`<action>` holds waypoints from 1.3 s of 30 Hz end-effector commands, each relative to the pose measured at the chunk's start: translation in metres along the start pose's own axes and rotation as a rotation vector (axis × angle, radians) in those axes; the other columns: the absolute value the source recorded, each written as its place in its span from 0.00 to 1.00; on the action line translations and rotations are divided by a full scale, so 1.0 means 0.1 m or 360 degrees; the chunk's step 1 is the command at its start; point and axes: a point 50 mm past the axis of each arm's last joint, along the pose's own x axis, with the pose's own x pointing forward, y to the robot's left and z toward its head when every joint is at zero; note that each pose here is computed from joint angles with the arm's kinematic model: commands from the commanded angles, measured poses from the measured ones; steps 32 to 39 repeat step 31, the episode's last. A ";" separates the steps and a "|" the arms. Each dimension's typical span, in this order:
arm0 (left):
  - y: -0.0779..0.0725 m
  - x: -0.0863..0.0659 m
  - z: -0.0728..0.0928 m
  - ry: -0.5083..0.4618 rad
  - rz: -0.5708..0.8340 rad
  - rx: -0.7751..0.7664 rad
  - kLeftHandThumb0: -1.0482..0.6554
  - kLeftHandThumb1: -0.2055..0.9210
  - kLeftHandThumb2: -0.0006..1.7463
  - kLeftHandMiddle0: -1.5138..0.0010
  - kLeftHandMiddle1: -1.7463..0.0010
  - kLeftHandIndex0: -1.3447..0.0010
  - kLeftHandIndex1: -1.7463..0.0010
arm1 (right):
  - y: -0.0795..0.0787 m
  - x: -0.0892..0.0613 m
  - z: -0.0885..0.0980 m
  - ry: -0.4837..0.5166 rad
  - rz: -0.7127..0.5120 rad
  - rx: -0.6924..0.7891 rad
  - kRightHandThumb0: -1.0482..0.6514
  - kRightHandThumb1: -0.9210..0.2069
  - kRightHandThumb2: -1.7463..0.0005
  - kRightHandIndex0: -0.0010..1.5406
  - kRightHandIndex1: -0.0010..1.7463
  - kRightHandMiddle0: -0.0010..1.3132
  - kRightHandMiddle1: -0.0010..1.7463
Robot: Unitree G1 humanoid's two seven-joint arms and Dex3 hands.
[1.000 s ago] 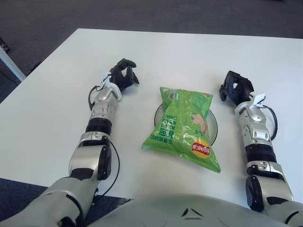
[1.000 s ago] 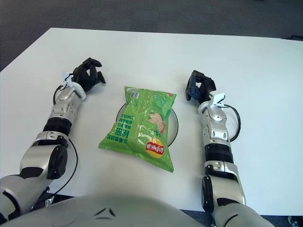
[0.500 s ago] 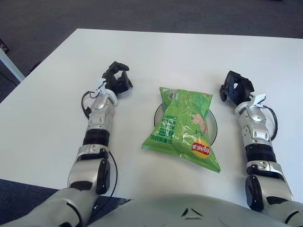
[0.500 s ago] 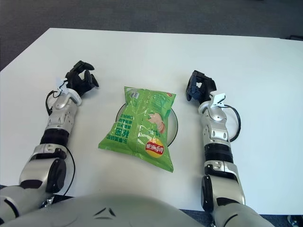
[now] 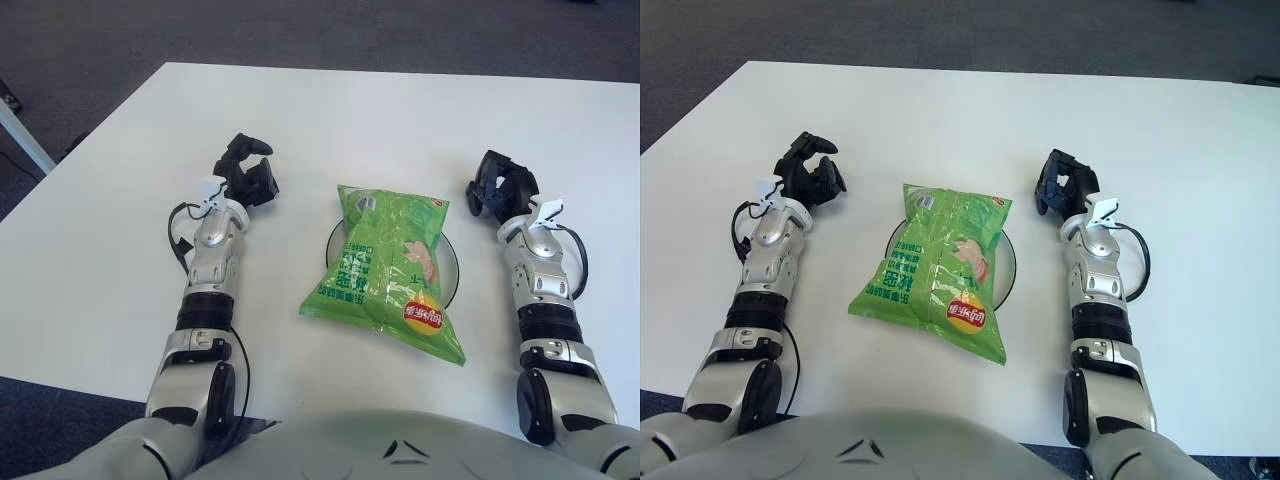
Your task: Put the snack into the plate.
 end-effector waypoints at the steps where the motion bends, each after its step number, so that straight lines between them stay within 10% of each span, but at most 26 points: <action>1: 0.02 -0.21 -0.23 0.0105 0.0074 -0.0016 0.36 0.58 0.66 0.23 0.00 0.62 0.00 | 0.03 -0.10 -0.21 0.0123 -0.0036 0.0075 0.34 0.12 0.45 0.92 1.00 0.88 1.00; 39: -0.07 -0.31 -0.38 0.0164 -0.0076 0.0089 0.34 0.52 0.71 0.16 0.00 0.58 0.00 | 0.05 -0.16 -0.19 0.0130 -0.0085 0.0032 0.34 0.14 0.43 0.92 1.00 0.88 1.00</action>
